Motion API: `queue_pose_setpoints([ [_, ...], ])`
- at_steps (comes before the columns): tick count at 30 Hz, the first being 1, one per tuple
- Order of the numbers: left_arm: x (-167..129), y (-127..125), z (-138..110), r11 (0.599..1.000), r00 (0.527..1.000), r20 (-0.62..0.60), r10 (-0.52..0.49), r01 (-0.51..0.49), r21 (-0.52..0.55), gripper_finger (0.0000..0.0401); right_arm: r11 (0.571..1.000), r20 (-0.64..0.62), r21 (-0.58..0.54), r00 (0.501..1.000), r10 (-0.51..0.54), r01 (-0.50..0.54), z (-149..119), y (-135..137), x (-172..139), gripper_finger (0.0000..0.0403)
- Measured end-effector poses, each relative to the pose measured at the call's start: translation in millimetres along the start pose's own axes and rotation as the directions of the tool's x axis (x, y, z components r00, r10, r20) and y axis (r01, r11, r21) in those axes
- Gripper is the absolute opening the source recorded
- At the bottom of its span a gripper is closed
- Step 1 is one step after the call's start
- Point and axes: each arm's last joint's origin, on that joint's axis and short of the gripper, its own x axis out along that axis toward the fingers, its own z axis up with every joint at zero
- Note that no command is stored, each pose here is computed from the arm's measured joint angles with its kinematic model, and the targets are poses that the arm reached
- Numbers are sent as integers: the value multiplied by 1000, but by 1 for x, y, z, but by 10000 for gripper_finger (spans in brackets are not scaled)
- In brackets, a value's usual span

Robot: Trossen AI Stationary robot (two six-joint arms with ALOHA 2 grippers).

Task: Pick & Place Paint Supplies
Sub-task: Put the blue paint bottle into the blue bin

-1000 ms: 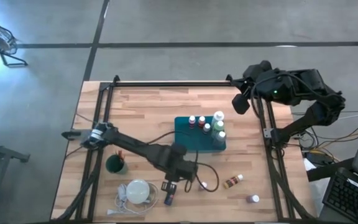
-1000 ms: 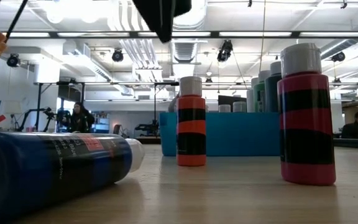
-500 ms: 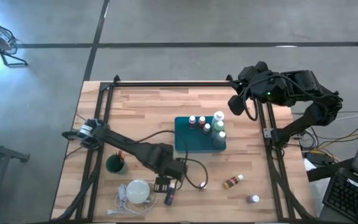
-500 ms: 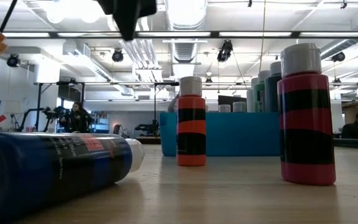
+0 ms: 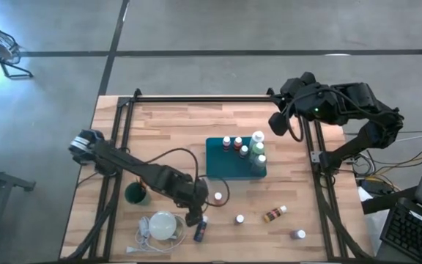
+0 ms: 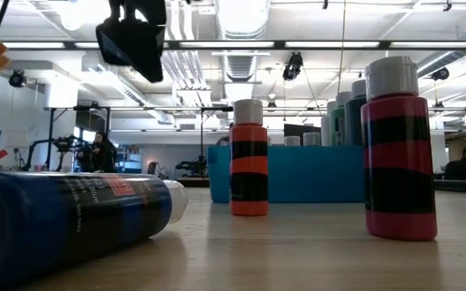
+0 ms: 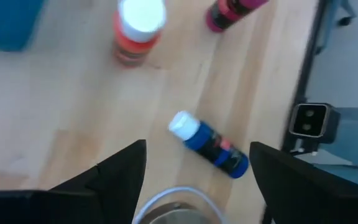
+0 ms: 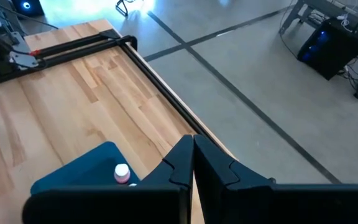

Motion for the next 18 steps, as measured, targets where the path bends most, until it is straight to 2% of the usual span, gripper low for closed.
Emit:
queue_pose_setpoints([
  [4, 16, -7, -2, 999, 999, -13, -39, 39, -3, 289, 1000, -2, -5, 1000, -7, 7, 0, -1, 1, 9],
  [9, 23, -14, 0, 999, 999, -26, -32, 32, -11, 289, 1000, -4, -5, 1000, -8, 8, 0, -2, 1, 9],
  [18, 32, -22, 0, 996, 999, -41, 5, -9, -89, 288, 1000, -5, -12, 1000, -8, 8, 0, -2, 1, 9],
])
